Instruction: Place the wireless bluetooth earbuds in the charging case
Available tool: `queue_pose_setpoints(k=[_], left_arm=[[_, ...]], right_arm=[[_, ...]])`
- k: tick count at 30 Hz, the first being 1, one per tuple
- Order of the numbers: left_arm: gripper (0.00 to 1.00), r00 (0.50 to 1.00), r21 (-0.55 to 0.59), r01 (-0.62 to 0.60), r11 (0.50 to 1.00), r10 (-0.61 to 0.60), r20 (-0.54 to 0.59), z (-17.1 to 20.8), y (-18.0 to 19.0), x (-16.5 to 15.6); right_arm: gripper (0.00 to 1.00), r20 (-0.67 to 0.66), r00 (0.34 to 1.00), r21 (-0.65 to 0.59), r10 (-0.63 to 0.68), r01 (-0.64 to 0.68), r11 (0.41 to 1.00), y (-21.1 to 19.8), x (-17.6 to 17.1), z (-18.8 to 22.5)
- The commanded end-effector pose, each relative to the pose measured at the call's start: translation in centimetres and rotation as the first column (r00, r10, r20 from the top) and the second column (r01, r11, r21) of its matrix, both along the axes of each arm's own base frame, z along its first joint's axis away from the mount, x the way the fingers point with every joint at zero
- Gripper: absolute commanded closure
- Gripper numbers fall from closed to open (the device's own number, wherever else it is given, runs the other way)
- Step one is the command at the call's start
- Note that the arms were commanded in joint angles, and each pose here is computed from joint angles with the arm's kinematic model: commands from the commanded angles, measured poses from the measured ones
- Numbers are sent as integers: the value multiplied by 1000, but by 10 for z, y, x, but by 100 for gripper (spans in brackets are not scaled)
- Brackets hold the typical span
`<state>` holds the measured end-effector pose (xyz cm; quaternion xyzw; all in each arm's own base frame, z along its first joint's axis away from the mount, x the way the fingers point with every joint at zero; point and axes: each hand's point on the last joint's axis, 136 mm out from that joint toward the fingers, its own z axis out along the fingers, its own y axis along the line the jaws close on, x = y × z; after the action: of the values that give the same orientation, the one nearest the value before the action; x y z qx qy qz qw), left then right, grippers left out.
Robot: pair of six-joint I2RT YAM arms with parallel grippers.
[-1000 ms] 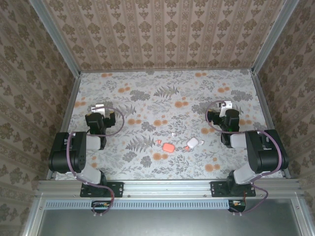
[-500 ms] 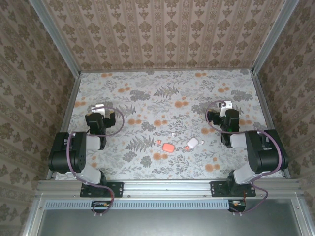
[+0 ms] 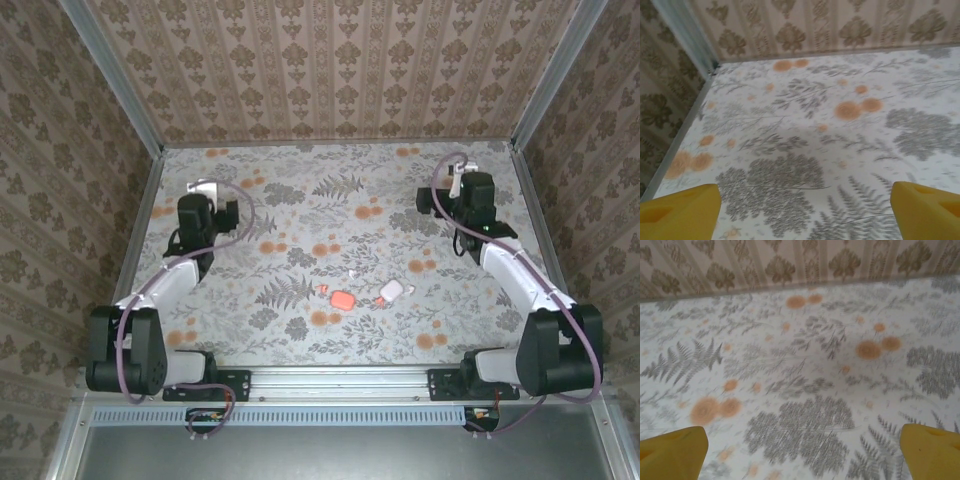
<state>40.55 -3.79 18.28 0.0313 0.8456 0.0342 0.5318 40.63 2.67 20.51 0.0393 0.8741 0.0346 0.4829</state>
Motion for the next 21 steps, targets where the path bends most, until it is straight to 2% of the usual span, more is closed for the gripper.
queue_pose_setpoints(k=[1,6,11,14,21], left_arm=[[14,952,-21,32,999,-37,-303,-26,-20,-42],[15,895,-65,27,998,-53,-442,-32,-42,-80],[15,849,-178,-82,981,-25,-527,-52,-50,-107],[15,829,-209,-115,971,-22,-559,-64,-52,-116],[15,773,-154,-111,982,-12,-635,-85,-47,-130]], right_arm=[[0,-350,937,15,-19,27,1000,17,-63,-28],[0,-553,829,123,83,-18,992,81,-108,-29],[0,-694,715,140,90,12,990,129,-144,-56],[0,-721,689,116,71,20,993,149,-158,-67],[3,-757,650,138,62,66,988,193,-172,-92]])
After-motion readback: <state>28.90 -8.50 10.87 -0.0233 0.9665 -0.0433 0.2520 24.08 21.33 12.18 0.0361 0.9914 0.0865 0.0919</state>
